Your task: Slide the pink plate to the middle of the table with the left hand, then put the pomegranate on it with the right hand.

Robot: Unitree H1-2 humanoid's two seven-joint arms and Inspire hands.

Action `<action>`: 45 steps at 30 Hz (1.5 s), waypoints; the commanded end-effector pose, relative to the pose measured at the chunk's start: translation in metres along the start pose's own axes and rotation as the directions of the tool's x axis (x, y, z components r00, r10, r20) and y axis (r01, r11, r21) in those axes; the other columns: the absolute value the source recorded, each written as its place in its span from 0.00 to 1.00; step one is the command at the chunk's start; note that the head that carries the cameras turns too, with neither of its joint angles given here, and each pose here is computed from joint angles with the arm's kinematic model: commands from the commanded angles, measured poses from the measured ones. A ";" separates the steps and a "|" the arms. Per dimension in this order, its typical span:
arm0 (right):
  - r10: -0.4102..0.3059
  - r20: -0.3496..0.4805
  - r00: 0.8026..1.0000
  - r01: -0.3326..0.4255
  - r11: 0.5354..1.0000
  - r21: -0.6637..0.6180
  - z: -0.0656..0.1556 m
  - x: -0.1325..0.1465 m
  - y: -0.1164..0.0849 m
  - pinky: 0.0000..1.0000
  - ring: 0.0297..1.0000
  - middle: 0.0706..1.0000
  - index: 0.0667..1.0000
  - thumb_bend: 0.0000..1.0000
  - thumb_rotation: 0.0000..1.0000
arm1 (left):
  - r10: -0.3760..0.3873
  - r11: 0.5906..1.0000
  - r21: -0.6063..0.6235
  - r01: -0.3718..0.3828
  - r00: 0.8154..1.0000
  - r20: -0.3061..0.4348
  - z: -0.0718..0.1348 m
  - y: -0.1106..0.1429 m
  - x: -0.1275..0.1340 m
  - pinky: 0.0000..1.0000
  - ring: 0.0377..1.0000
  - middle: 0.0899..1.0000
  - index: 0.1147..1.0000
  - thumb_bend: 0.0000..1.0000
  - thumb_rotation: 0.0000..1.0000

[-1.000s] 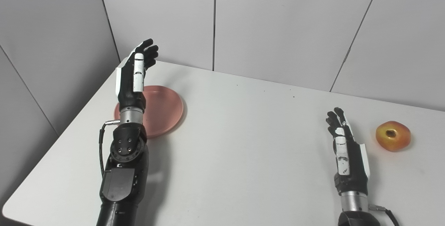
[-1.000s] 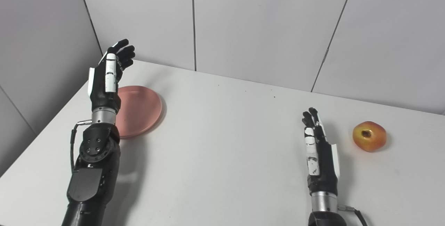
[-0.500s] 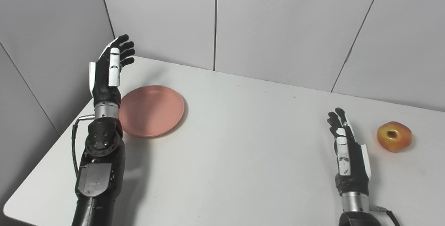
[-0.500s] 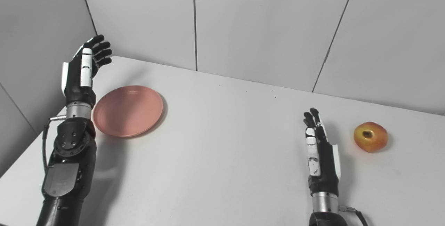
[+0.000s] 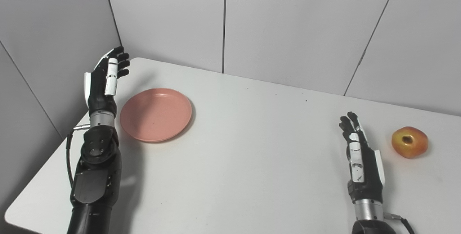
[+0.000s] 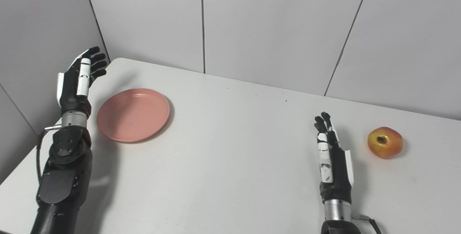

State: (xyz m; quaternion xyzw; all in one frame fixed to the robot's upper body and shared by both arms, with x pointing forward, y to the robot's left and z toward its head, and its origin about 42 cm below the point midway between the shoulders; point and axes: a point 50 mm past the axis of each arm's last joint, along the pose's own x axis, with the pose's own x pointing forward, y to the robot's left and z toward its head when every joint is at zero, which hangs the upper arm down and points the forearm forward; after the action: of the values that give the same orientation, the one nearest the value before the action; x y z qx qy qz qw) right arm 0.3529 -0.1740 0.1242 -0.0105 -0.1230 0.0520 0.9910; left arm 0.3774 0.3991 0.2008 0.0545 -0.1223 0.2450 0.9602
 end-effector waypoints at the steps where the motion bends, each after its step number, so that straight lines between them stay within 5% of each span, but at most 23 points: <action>1: -0.012 -0.047 0.999 0.011 1.000 -0.018 -0.019 -0.018 -0.010 0.99 0.93 0.90 0.93 0.56 1.00 | 0.002 1.000 -0.003 -0.002 0.996 0.089 0.016 0.007 0.013 0.71 0.74 0.73 0.69 0.29 0.86; 32: -0.011 -0.042 0.999 0.011 1.000 0.000 -0.019 -0.017 -0.011 1.00 0.93 0.91 0.93 0.54 1.00 | 0.007 1.000 -0.005 -0.007 0.999 -0.039 -0.031 0.013 0.018 0.74 0.75 0.74 0.71 0.29 0.85; 45: -0.017 -0.044 0.999 0.017 1.000 -0.002 -0.018 -0.018 -0.011 1.00 0.93 0.90 0.93 0.57 1.00 | -0.042 0.998 -0.060 0.036 0.994 -0.097 -0.037 -0.005 0.013 0.80 0.80 0.78 0.74 0.27 0.98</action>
State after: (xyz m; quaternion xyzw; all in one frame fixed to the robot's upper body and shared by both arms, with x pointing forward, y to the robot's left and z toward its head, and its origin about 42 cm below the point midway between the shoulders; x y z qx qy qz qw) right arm 0.3533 -0.1754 0.1245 -0.0051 -0.1230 0.0517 0.9910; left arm 0.3845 0.4071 0.1449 0.0120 -0.0490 0.2426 0.9688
